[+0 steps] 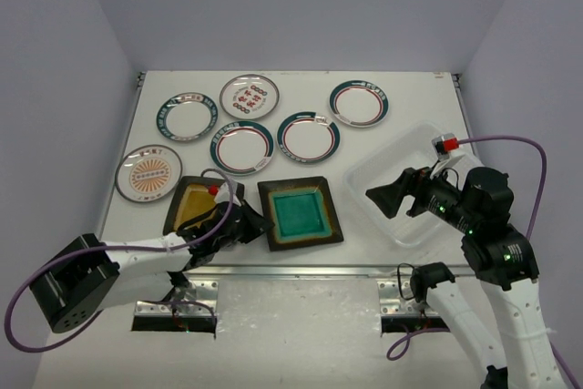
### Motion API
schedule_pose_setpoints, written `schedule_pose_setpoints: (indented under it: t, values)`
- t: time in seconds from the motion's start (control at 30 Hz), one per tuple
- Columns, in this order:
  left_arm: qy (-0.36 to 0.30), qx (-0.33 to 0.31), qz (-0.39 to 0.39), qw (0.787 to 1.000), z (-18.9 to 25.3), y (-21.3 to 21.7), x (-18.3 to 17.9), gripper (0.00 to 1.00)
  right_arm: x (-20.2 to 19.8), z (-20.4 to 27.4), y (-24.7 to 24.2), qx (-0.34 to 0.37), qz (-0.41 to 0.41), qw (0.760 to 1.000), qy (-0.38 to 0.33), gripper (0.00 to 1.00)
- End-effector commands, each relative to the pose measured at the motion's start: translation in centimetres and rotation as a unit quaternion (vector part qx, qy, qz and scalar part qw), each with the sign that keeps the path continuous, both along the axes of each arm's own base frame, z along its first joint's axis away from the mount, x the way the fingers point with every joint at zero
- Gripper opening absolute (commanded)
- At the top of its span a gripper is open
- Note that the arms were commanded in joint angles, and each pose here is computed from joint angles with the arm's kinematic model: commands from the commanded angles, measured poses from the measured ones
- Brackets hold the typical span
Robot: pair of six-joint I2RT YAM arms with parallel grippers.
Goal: Place the plates into the plastic bin on the countertop
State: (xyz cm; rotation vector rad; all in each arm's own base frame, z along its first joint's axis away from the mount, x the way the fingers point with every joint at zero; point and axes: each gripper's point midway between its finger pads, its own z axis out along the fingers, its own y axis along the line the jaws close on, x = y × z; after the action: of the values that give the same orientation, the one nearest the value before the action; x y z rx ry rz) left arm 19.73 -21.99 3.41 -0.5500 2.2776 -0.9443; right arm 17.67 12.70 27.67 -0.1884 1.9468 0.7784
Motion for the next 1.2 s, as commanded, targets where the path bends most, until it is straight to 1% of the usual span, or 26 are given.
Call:
schedule_pose_setpoints:
  t: [0.0, 0.1, 0.3, 0.47, 0.73, 0.9, 1.0, 1.1, 1.17]
  values:
    - [-0.061, -0.082, -0.004, 0.995, 4.2, -0.8, 0.3, 0.0, 0.3, 1.3, 0.2, 0.011, 0.002, 1.0, -0.022, 0.99]
    - [-0.072, -0.114, -0.002, 0.991, 5.9, -0.7, 0.1, 0.0, 0.3, 1.4, 0.3, 0.013, 0.003, 1.0, -0.023, 0.99]
    - [-0.073, -0.154, 0.002, 0.985, 8.0, -0.3, 0.3, 0.0, 0.2, 1.7, 0.3, 0.017, 0.001, 0.999, -0.028, 0.99]
    - [-0.088, -0.21, -0.011, 0.974, 10.1, -0.3, 0.0, 0.0, 0.3, 1.4, 0.0, 0.017, -0.008, 1.0, -0.025, 0.99]
    - [-0.127, -0.238, -0.031, 0.962, 13.7, -0.8, -0.1, 0.0, 0.8, 0.9, -0.2, 0.012, -0.018, 1.0, -0.017, 0.99]
    - [-0.146, -0.251, -0.028, 0.957, 15.7, -0.5, -0.1, 0.0, 0.9, 1.0, -0.2, 0.014, -0.02, 1.0, -0.017, 0.99]
    - [-0.159, -0.253, -0.026, 0.954, 17.1, -0.2, -0.2, 0.0, 0.9, 1.2, -0.3, 0.013, -0.022, 0.999, -0.021, 0.99]
    - [-0.179, -0.257, -0.028, 0.949, 19.5, 0.1, -0.4, 0.0, 1.1, 1.5, -0.5, 0.011, -0.029, 0.999, -0.022, 0.99]
    - [-0.184, -0.246, -0.02, 0.952, 20.3, 0.5, -0.3, 0.0, 1.3, 1.9, -0.7, 0.008, -0.037, 0.999, -0.021, 0.99]
